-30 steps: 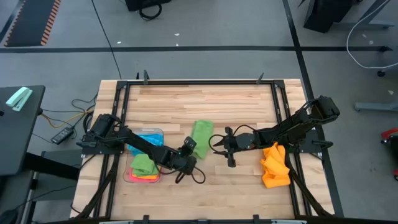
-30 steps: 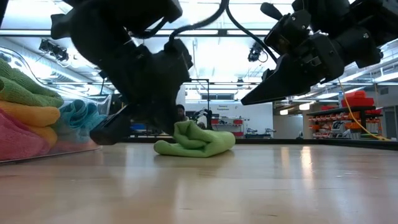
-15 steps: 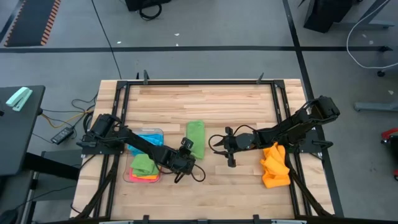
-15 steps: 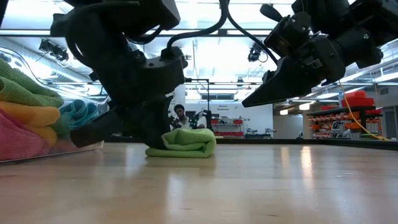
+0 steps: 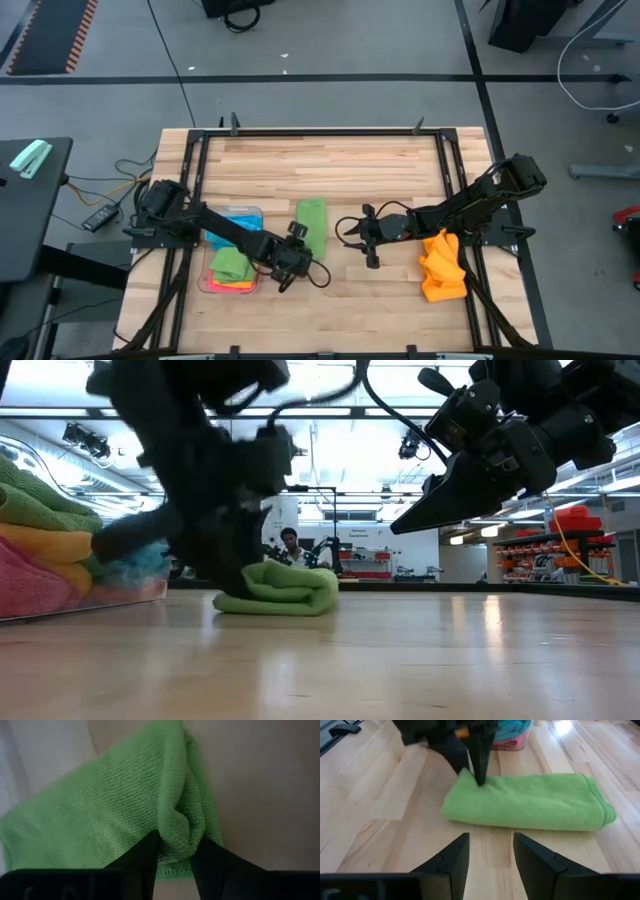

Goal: Fold microfiber towels
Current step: Fold the green microfiber cloth

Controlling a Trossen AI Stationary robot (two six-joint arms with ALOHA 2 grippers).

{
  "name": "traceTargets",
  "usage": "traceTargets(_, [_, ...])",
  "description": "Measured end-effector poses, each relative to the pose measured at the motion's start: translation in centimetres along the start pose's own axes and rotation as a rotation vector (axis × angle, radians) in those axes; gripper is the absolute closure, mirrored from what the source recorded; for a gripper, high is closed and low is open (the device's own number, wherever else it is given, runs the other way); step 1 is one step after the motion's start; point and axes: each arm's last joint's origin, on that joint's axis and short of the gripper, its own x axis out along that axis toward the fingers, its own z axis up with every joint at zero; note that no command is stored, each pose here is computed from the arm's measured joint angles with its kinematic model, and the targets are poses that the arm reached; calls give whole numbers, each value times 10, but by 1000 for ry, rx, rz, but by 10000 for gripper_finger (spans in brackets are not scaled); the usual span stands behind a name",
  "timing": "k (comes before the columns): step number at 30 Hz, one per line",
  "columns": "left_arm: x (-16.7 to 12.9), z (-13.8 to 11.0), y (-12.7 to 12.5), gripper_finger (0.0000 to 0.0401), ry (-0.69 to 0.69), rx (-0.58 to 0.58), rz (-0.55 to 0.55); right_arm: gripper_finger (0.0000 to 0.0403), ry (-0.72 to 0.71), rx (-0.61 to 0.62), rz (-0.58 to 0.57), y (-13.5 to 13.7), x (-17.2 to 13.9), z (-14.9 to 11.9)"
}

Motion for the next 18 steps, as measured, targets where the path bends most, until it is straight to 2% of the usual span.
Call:
traceTargets(8, [-23, -2, 9, 287, 7, -18, -46, 242, 18, -1, -2, 0, 0, -2])
traceTargets(11, [-32, 1, 13, 284, -32, -38, -40, 242, 18, -1, -2, 0, 0, -2])
traceTargets(15, [-38, 11, 22, 289, -150, -153, -18, 242, 13, 0, -1, 0, 0, -1])
traceTargets(18, [-34, 18, 30, 297, -220, -297, -9, 242, 11, 0, -1, 0, 0, -1])
